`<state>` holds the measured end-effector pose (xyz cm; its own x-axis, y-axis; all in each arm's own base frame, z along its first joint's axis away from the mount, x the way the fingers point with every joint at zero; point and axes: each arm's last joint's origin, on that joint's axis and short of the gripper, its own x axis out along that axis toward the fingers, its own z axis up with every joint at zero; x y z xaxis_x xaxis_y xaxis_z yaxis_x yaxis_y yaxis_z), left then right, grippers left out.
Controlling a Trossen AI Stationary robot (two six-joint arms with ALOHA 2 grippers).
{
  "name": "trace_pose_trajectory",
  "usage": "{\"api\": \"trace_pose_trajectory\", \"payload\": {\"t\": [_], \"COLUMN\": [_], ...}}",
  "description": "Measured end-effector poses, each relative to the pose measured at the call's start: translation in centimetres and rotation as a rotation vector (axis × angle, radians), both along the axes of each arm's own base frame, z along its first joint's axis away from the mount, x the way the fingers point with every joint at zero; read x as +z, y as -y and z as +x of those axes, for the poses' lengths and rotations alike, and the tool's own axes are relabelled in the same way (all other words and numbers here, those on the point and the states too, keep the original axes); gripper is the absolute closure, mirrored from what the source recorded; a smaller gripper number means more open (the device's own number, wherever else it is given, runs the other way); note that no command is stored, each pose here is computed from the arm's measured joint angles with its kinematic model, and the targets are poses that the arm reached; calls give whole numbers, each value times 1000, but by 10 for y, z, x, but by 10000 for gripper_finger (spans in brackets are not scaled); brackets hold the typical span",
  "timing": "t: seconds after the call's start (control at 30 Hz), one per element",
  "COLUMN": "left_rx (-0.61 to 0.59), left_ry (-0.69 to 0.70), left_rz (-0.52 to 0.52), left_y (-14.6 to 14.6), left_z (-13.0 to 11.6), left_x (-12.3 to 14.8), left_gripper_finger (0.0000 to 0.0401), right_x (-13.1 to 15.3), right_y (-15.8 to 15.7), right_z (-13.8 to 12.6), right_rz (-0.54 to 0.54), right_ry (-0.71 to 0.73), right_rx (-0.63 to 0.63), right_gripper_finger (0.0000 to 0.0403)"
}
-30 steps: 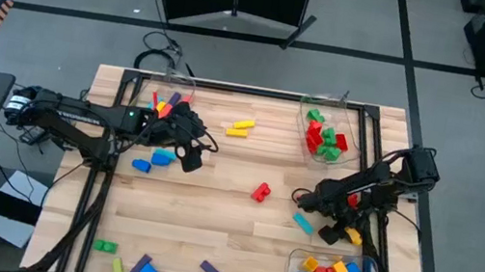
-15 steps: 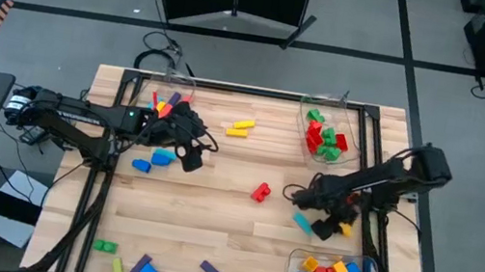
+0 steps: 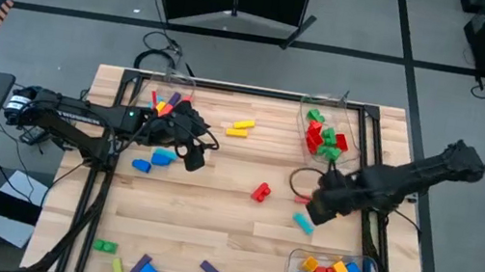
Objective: Sort blocks by size
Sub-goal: Put the yellow 1 stud game piece into the bottom transparent bin
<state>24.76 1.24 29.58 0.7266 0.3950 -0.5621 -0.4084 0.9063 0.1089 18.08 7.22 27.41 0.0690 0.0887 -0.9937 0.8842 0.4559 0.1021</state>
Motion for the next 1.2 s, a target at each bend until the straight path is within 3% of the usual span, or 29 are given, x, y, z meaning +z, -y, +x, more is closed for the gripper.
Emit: {"api": "trace_pose_trajectory", "payload": {"t": [0.2,0.37,0.63,0.8,0.93,1.2], "left_rx": [0,0,0,-16,-30,-23], "left_ry": [-1,0,-1,-13,-14,-48], "left_rz": [0,0,-1,18,19,40], "left_y": [0,0,0,0,5,33], "left_z": [0,0,0,0,0,-6], "left_x": [0,0,0,0,0,-5], "left_gripper_finger": [135,135,135,135,135,135], "right_x": [44,56,24,-2,-20,-47], "right_y": [-44,-96,-173,-205,-216,-217], "right_z": [-13,-13,-27,-37,-34,-32], "right_rz": [-63,-62,-59,-73,-96,-71], "right_ry": [-6,4,-49,-114,-172,-131], "right_rx": [-33,-38,-117,-136,-133,-132], "right_gripper_finger": [260,260,260,249,248,246]}}
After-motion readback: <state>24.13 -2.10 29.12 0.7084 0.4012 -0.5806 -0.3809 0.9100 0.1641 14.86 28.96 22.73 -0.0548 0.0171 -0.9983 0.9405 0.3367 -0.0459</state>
